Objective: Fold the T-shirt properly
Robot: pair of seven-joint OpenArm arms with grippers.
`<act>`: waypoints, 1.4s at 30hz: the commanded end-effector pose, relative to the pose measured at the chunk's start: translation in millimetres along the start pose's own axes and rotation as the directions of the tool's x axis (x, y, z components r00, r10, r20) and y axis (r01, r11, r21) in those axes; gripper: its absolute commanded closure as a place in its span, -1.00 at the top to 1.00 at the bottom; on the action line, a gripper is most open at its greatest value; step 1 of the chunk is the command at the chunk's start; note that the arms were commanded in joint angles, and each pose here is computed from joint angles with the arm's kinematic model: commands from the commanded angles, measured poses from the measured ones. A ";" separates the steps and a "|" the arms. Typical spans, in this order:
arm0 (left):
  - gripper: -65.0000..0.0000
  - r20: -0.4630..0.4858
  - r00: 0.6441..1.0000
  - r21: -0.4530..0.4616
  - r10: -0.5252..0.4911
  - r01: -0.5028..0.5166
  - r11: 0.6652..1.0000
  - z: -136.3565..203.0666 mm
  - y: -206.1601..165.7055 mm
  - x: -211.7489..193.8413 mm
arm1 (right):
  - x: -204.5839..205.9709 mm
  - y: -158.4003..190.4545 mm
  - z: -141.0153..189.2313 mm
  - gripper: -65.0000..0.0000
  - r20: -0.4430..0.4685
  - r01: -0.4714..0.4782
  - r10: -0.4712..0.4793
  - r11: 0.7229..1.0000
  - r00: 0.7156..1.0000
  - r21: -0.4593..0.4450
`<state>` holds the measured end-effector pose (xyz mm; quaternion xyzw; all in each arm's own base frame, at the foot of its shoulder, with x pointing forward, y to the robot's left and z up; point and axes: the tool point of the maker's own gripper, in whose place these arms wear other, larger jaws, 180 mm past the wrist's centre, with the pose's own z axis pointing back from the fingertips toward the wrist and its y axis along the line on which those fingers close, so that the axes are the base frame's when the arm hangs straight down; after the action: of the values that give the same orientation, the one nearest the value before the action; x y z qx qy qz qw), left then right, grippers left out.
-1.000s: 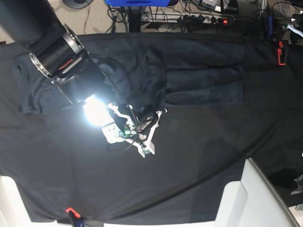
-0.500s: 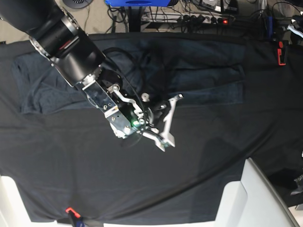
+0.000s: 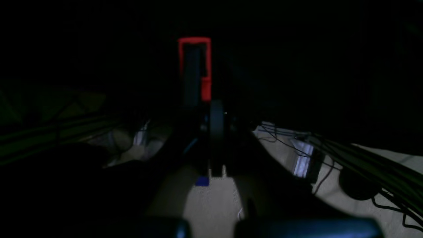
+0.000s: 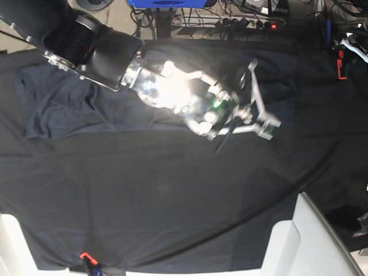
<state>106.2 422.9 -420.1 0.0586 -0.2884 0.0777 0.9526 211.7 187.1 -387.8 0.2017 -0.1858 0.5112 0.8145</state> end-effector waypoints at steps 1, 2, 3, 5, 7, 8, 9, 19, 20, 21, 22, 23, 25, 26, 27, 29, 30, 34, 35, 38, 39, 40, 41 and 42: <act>-1.00 0.034 0.999 0.013 -0.020 0.020 1.000 5.5 6.9 13.2 | 22.8 2.9 7.0 -1.00 0.053 -0.038 0.038 0.999 0.998 -0.001; -1.00 0.034 0.999 0.013 -0.020 0.020 1.000 5.5 6.9 13.2 | 25.4 6.1 6.8 -1.00 0.062 -0.060 0.060 0.998 0.996 -0.002; -1.00 0.034 0.999 0.013 -0.020 0.020 1.000 5.5 6.9 13.2 | 27.9 8.9 6.5 -1.00 0.073 -0.082 0.082 0.997 0.994 -0.002; -1.00 0.034 0.999 0.013 -0.020 0.020 1.000 5.5 6.9 13.2 | 32.0 14.8 5.9 -1.00 0.095 -0.107 0.107 0.994 0.990 0.001; -1.00 0.034 0.999 0.013 -0.020 0.020 1.000 5.5 6.9 13.2 | 35.0 21.1 5.2 -1.00 0.114 -0.140 0.139 0.990 0.984 0.004; -1.00 0.034 0.999 0.013 -0.020 0.020 1.000 5.5 6.9 13.2 | 38.7 22.8 5.5 -1.00 0.127 -0.160 0.159 0.987 0.979 0.001; -1.00 0.034 0.999 0.013 -0.020 0.020 1.000 5.5 6.9 13.2 | 42.1 25.8 5.3 -1.00 0.144 -0.185 0.183 0.983 0.972 -0.002; -1.00 0.034 0.999 0.013 -0.020 0.020 1.000 5.5 6.9 13.2 | 82.9 46.1 19.1 -1.00 0.343 -0.274 0.261 0.962 0.902 -0.010; -1.00 0.034 0.999 0.013 -0.020 0.020 1.000 5.5 6.9 13.2 | 84.9 45.4 18.7 -1.00 0.353 -0.273 0.259 0.962 0.899 -0.012; -1.00 0.034 0.999 0.013 -0.020 0.020 1.000 5.5 6.9 13.2 | 86.4 45.5 19.0 -1.00 0.361 -0.272 0.258 0.962 0.896 -0.012; -1.00 0.035 0.999 0.014 -0.019 0.019 1.000 5.8 7.3 13.3 | 87.0 45.2 18.8 -1.00 0.366 -0.271 0.257 0.963 0.895 -0.013; -1.00 0.035 0.999 0.014 -0.019 0.019 1.000 5.8 7.3 13.3 | 87.5 45.1 18.8 -1.00 0.369 -0.270 0.256 0.963 0.894 -0.013; -1.00 0.035 0.999 0.014 -0.019 0.019 1.000 5.8 7.3 13.3 | 87.9 45.7 18.9 -1.00 0.373 -0.269 0.254 0.963 0.892 -0.012; -1.00 0.035 0.999 0.014 -0.019 0.019 1.000 5.8 7.3 13.3 | 87.9 45.7 18.9 -1.00 0.373 -0.269 0.254 0.963 0.892 -0.012; -1.00 0.035 0.999 0.014 -0.019 0.019 1.000 5.8 7.3 13.3 | 87.5 46.1 18.6 -1.00 0.373 -0.269 0.253 0.963 0.893 -0.011; -1.00 0.037 0.999 0.015 -0.021 0.020 1.000 5.7 7.7 14.4 | 86.9 46.2 18.1 -1.00 0.371 -0.269 0.254 0.963 0.893 -0.011; -1.00 0.037 0.999 0.016 -0.022 0.021 1.000 5.9 8.2 14.8 | 85.8 47.4 17.5 -1.00 0.370 -0.267 0.251 0.964 0.895 -0.007; -1.00 0.051 0.998 0.015 -0.021 0.020 1.000 4.4 7.7 20.8 | 83.0 50.0 15.6 -0.85 0.367 -0.261 0.242 0.965 0.898 0.002; -1.00 0.053 0.998 0.015 -0.019 0.019 1.000 3.9 7.6 21.5 | 81.9 51.2 15.0 -0.79 0.366 -0.259 0.239 0.966 0.899 0.006; -1.00 0.054 0.998 0.014 -0.019 0.018 1.000 3.7 7.5 22.2 | 81.6 51.6 14.8 -0.52 0.366 -0.258 0.238 0.966 0.900 0.007; -1.00 0.056 0.998 0.014 -0.019 0.018 1.000 3.5 7.4 22.8 | 81.6 51.6 14.8 -0.44 0.366 -0.258 0.238 0.966 0.900 0.007; -1.00 0.056 0.998 0.015 -0.020 0.019 1.000 3.7 7.8 23.2 | 81.6 51.6 14.8 -0.38 0.366 -0.258 0.238 0.966 0.900 0.007; -1.00 0.056 0.998 0.015 -0.020 0.019 1.000 3.7 7.8 23.2 | 81.9 51.7 15.1 -0.34 0.367 -0.257 0.237 0.966 0.899 0.007; -1.00 0.056 0.998 0.015 -0.020 0.019 1.000 3.7 7.8 23.2 | 82.6 52.2 15.8 -0.34 0.370 -0.257 0.237 0.966 0.898 0.007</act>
<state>114.6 423.3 -417.4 0.0585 -0.2972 0.0776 0.9499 193.4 250.0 -345.7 0.2740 -0.3198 0.5729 0.7031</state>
